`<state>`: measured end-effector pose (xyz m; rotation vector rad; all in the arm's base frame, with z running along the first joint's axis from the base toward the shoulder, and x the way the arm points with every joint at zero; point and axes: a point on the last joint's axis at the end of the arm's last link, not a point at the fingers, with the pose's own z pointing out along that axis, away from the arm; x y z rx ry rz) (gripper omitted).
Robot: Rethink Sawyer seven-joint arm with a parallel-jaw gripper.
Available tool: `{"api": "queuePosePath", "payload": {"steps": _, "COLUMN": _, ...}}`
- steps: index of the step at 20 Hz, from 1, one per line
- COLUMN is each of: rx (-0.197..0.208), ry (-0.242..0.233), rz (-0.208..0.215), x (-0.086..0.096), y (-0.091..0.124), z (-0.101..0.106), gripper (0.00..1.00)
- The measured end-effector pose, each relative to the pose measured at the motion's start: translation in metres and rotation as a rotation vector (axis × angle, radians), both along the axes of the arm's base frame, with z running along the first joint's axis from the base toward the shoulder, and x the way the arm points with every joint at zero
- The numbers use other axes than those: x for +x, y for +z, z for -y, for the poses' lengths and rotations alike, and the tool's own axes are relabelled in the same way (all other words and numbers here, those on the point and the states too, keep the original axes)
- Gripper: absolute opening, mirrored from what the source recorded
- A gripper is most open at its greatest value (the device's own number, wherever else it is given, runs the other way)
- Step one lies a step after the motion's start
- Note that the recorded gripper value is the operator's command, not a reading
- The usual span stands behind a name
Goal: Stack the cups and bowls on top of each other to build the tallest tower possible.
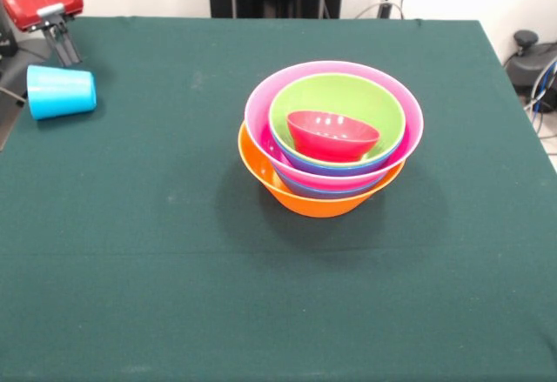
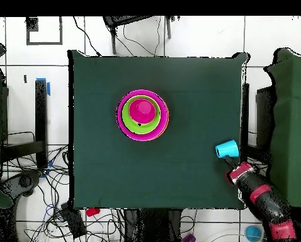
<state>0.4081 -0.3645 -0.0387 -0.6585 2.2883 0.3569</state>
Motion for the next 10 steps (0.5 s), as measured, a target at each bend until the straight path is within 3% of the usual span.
{"api": "queuePosePath", "payload": {"steps": 6, "rx": 0.007, "ry": 0.031, "rz": 0.019, "x": 0.042, "y": 0.008, "z": -0.011, "gripper": 0.0}}
{"api": "queuePosePath", "payload": {"steps": 10, "rx": 0.007, "ry": 0.037, "rz": 0.031, "x": 0.051, "y": 0.013, "z": -0.014, "gripper": 0.0}}
